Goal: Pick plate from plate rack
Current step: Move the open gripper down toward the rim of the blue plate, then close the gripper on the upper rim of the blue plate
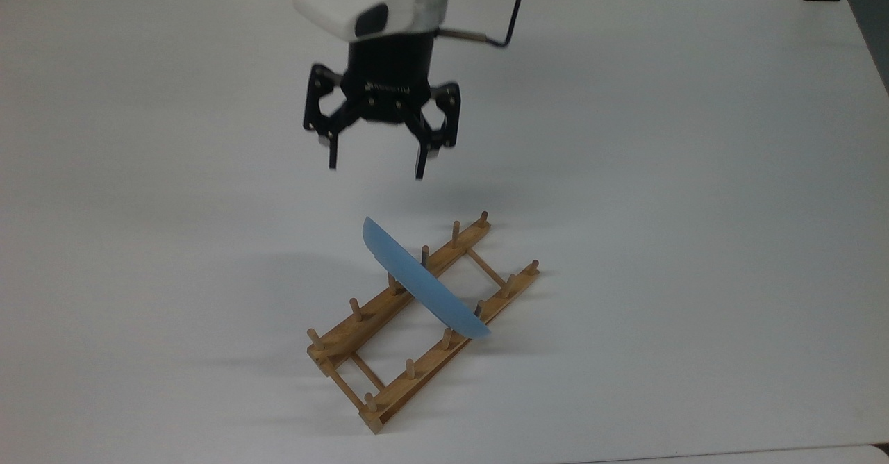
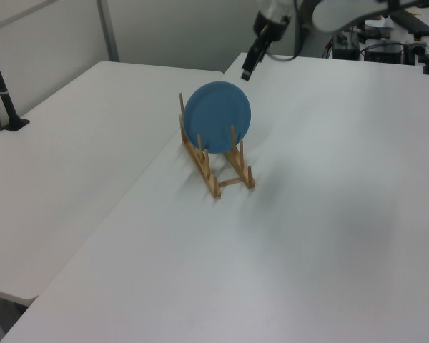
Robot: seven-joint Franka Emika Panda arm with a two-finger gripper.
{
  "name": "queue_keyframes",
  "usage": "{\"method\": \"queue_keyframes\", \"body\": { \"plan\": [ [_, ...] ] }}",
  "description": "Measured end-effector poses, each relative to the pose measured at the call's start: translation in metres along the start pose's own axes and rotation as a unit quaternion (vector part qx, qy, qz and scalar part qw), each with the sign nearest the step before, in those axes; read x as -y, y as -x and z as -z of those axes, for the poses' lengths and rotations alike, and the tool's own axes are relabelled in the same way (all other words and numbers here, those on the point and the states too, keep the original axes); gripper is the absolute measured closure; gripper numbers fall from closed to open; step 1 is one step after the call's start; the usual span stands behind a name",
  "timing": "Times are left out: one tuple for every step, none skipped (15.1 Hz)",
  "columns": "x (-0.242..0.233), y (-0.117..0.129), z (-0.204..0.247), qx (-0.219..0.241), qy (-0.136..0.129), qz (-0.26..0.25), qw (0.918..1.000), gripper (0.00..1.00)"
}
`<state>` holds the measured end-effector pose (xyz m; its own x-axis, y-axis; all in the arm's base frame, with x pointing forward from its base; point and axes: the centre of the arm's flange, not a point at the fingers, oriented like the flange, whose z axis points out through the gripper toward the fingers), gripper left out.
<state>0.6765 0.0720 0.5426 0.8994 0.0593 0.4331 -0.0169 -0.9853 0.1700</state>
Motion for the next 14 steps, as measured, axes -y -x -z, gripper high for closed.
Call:
{"method": "queue_keyframes", "body": {
  "plan": [
    [0.008,-0.003,-0.013,-0.011,0.011,0.000,0.9999,0.21],
    [0.012,-0.004,-0.020,-0.016,0.019,0.001,0.9997,0.22],
    [0.015,-0.004,-0.027,-0.021,0.026,0.000,0.9994,0.22],
    [0.018,-0.004,-0.034,-0.024,0.030,-0.003,0.9992,0.30],
    [0.020,-0.005,-0.040,-0.029,0.033,-0.006,0.9990,0.41],
    [0.021,-0.005,-0.045,-0.034,0.034,-0.009,0.9988,0.42],
    [0.023,-0.006,-0.049,-0.037,0.035,-0.010,0.9987,0.42],
    [0.023,-0.007,-0.051,-0.039,0.035,-0.011,0.9986,0.43],
    [0.024,-0.009,-0.053,-0.039,0.035,-0.012,0.9985,0.43],
    [0.023,-0.010,-0.054,-0.040,0.035,-0.012,0.9985,0.43],
    [0.023,-0.011,-0.054,-0.041,0.037,-0.011,0.9984,0.48],
    [0.023,-0.011,-0.055,-0.041,0.038,-0.010,0.9984,0.50],
    [0.023,-0.011,-0.055,-0.041,0.038,-0.009,0.9984,0.51],
    [0.024,-0.011,-0.056,-0.041,0.039,-0.009,0.9984,0.60]
  ]
}}
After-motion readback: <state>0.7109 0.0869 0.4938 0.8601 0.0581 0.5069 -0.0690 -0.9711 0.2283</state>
